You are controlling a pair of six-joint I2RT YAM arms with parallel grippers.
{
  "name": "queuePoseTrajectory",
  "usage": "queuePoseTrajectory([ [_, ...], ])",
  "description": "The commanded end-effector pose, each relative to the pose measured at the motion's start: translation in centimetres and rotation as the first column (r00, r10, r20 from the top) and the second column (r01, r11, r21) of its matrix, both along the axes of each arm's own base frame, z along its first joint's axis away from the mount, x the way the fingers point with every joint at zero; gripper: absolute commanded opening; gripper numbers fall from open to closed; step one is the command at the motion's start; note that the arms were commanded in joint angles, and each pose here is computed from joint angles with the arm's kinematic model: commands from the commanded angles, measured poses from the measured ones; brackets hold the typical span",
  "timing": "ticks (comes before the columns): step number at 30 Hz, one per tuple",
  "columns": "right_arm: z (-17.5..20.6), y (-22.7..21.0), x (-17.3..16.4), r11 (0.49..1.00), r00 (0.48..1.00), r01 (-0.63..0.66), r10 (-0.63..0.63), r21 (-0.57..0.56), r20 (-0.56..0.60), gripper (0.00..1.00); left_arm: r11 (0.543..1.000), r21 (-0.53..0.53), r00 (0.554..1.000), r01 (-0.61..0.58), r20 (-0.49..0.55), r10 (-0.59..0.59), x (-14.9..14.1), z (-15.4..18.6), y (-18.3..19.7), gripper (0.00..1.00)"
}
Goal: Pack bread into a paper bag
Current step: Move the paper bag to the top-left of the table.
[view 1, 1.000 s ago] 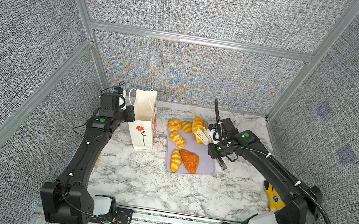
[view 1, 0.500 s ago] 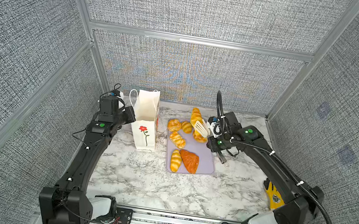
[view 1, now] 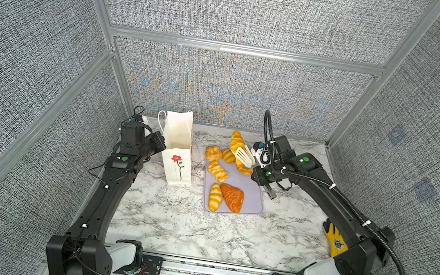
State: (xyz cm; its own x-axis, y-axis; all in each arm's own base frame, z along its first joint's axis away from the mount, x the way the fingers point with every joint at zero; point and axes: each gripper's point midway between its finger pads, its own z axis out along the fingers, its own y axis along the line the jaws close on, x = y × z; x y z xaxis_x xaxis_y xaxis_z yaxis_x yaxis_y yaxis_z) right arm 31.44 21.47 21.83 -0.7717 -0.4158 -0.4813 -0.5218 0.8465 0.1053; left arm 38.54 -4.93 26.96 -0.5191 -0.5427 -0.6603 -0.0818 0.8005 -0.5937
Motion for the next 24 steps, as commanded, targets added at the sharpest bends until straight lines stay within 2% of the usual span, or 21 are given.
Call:
queuePoseTrajectory([
  [1,0.7,0.5,0.6,0.999,0.999,-0.019,0.018,0.026,0.038,0.22,0.999,-0.043,1.000,-0.003,0.026,0.004,0.1,0.9,-0.3,0.00],
  [18,0.7,0.1,0.6,0.999,0.999,-0.014,0.012,0.045,0.040,0.22,0.991,-0.128,0.999,0.035,0.033,-0.031,0.3,0.9,-2.9,0.00],
  [24,0.8,0.1,0.5,0.999,0.999,-0.011,0.009,0.052,0.037,0.22,0.992,-0.119,0.999,0.038,0.037,-0.034,0.2,0.9,-3.0,0.03],
])
